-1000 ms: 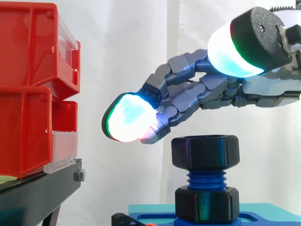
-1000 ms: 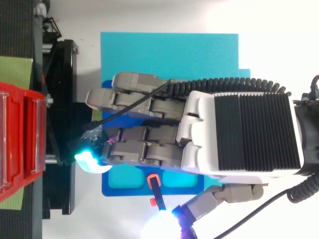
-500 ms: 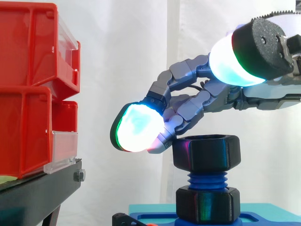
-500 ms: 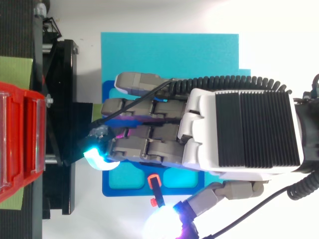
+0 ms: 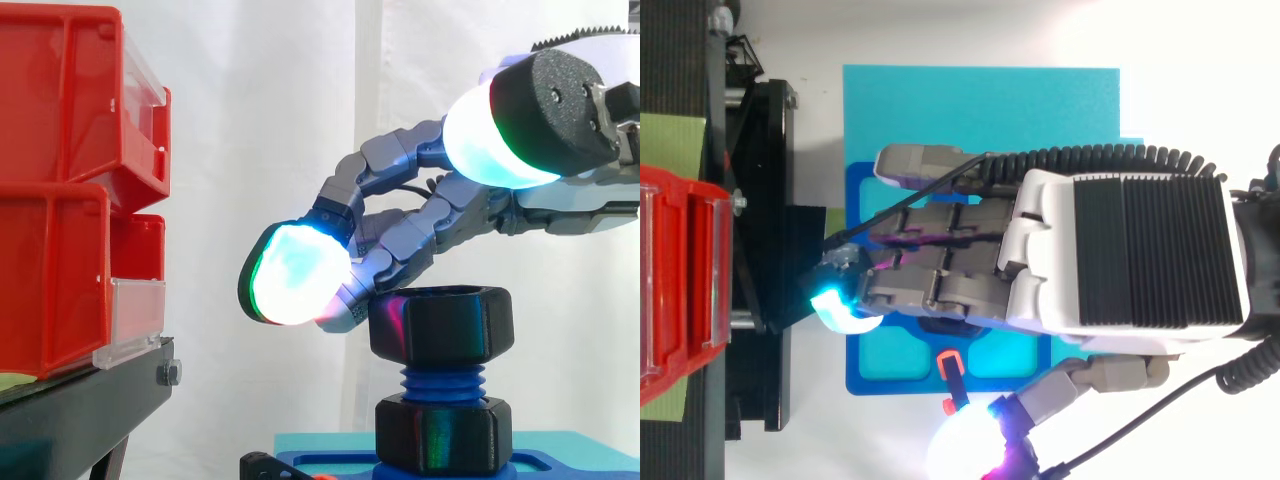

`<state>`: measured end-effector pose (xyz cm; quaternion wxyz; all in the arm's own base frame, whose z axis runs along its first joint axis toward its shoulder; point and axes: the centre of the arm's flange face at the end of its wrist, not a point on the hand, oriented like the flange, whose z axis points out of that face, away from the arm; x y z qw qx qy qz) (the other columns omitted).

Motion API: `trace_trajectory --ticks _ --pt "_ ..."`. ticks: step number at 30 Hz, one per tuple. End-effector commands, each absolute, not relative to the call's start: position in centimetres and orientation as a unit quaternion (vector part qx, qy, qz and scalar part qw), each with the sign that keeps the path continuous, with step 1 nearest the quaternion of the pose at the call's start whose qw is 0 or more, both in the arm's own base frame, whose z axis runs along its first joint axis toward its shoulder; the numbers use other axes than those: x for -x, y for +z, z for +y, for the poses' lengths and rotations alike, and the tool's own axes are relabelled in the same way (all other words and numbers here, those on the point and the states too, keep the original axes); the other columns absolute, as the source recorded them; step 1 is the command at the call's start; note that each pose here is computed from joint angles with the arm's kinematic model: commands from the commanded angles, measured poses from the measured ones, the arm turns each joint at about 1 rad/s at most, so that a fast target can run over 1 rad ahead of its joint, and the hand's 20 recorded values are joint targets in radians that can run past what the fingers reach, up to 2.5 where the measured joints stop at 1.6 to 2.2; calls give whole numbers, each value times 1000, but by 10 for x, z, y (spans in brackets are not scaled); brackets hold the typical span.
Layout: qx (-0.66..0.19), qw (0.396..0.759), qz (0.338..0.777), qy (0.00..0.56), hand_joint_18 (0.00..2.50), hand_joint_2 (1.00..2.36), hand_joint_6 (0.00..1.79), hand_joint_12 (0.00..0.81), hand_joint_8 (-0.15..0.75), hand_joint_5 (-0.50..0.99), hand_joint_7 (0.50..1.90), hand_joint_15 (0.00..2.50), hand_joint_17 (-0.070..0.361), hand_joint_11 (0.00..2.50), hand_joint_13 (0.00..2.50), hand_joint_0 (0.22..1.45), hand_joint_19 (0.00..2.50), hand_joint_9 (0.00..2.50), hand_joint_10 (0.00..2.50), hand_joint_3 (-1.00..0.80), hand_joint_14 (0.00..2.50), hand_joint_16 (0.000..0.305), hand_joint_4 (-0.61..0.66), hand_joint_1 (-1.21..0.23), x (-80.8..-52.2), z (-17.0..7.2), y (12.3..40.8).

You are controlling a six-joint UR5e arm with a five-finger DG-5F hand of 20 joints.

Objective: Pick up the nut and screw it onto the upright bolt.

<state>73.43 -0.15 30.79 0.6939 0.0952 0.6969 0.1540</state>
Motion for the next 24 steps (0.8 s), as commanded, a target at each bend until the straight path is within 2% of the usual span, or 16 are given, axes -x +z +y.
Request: trace_trajectory --ticks 1,14,20,24 --pt "-96 694 697 153 166 1000 503 267 261 -130 847 0 50 108 647 470 0 1035 3 -500 0 22 194 -292 -734 -4 308" --pt "-99 695 696 150 320 1000 504 268 261 -128 903 12 43 221 854 479 0 1005 6 -500 1 19 201 -338 -734 -13 308" --pt "-100 697 694 146 343 1000 504 273 267 -132 939 26 43 248 878 476 0 965 7 -500 0 19 213 -414 -734 -19 308" --pt "-101 697 695 144 358 1000 504 273 267 -130 964 17 42 259 892 474 0 965 7 -500 0 19 223 -407 -735 -23 307"
